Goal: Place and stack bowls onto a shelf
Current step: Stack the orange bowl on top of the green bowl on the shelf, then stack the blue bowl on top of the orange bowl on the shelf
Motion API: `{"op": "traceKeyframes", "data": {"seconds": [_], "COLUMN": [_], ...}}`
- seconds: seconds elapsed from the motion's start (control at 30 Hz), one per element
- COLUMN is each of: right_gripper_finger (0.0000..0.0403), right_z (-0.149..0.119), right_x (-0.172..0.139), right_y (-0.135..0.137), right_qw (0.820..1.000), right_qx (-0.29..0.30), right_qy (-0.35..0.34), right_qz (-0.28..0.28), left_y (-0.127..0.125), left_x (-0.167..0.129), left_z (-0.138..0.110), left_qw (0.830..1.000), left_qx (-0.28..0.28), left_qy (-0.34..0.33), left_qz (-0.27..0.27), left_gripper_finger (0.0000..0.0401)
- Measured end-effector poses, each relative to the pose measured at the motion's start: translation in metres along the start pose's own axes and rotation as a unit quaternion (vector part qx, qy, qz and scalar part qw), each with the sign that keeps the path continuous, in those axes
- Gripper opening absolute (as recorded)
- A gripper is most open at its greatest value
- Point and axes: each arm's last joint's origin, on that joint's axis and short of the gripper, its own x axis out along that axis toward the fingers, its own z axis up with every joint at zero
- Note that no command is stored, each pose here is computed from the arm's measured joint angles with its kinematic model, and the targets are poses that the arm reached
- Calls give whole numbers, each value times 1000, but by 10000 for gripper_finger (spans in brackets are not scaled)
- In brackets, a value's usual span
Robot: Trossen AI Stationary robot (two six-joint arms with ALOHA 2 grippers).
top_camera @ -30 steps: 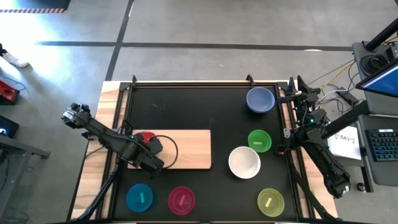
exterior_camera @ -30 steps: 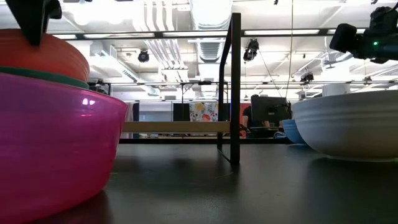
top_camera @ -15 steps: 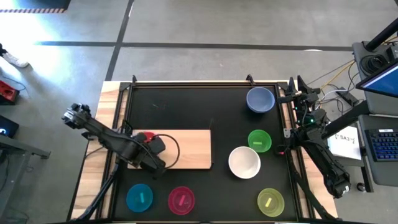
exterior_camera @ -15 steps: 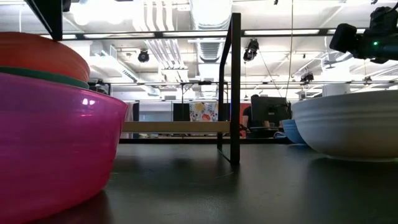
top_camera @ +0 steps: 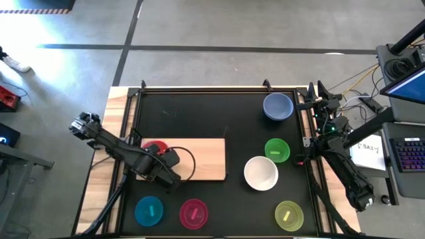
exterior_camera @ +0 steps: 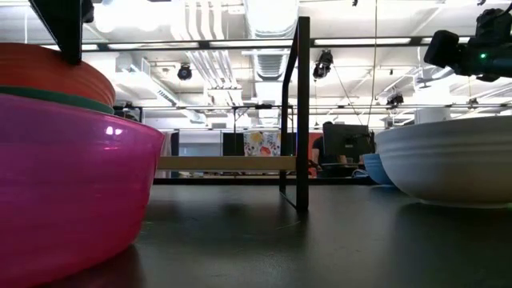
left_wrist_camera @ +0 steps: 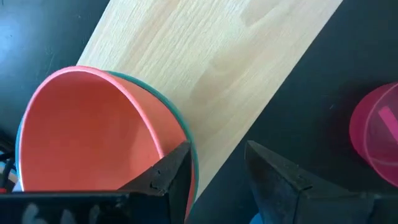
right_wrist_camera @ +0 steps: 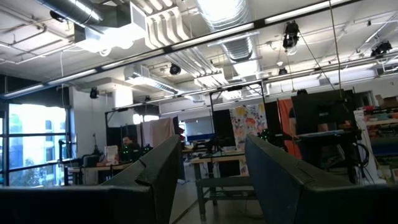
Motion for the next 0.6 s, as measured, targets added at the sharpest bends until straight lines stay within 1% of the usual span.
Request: {"op": "traceKeyframes", "data": {"seconds": [0.07,0.2,0.4,0.5,0.6], "right_gripper_finger": [171,171,171,171,171], "right_z": [0,0,0,0,0], "right_x": [0,0,0,0,0], "right_y": [0,0,0,0,0], "right_qw": [1000,1000,1000,1000,1000], "right_qx": [0,0,0,0,0], "right_qy": [0,0,0,0,0], "right_qz": [0,0,0,0,0], "left_y": [-1,-2,0,4,7], "left_x": [-4,-21,-36,-42,-47], "left_z": [2,10,20,26,33], "left_qw": [1000,997,987,982,976], "left_qx": [8,22,62,64,52], "left_qy": [-16,-73,-150,-176,-208], "left_qz": [-5,-9,11,21,39], "left_gripper_finger": [132,132,132,132,132]}}
